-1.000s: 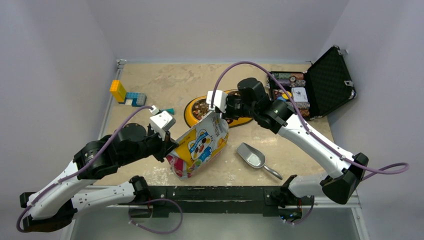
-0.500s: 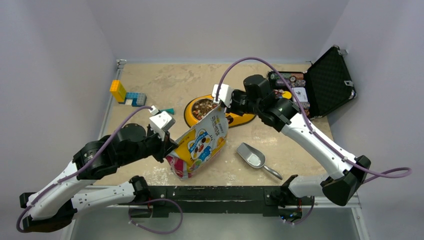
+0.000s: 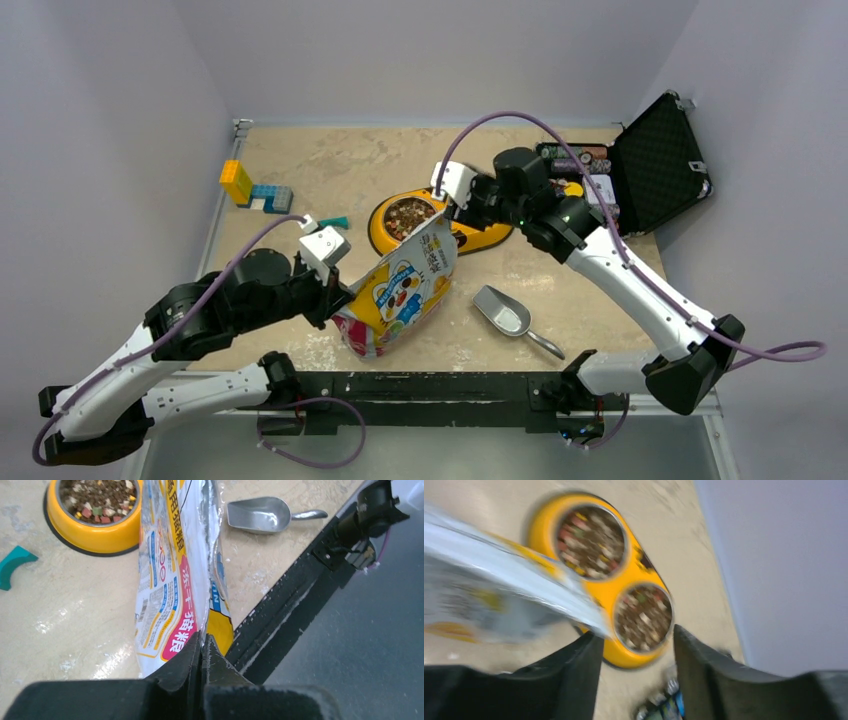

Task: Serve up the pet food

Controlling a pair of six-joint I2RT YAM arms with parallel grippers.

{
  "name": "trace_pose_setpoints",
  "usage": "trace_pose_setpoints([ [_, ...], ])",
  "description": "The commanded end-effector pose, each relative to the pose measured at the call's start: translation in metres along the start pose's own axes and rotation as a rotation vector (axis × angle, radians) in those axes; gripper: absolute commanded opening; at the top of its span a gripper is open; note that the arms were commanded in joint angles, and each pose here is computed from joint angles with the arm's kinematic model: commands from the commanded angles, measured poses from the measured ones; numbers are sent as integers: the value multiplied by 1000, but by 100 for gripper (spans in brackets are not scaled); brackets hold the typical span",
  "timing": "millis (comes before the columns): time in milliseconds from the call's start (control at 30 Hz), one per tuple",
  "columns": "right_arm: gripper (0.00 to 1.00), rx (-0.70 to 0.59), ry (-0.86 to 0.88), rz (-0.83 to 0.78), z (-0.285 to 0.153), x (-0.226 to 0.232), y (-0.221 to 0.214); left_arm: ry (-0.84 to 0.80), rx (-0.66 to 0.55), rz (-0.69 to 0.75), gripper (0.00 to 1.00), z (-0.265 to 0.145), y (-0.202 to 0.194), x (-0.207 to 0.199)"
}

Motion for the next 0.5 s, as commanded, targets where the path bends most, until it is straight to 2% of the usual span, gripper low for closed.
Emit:
trace_pose_setpoints([
  [0, 69, 251, -453, 52, -43, -69, -41, -80, 69, -24, 0, -32, -20, -3],
  [67, 72, 233, -438, 82, -47, -66, -38, -81, 67, -30, 1, -31, -20, -3],
  [133, 75, 198, -444, 159, -55, -62, -33, -76, 70, -37, 11, -29, -20, -4],
  [267, 78, 120, -411, 288, -67, -47, -25, -89, 68, -50, 25, -27, -18, -6],
  [467, 81, 84, -391, 399, -80, -29, -26, -139, 61, -64, 41, -30, -13, -14],
])
Point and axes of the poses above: each gripper's point midway between its finger pads, its own z axis out along the fingers, its own x axis along the line the jaws close on, y = z × x, the point moved 6 cm from there along -z, back along the fingers, and after that the axes turned 4 degrees about -z, right-handed, at the moved point
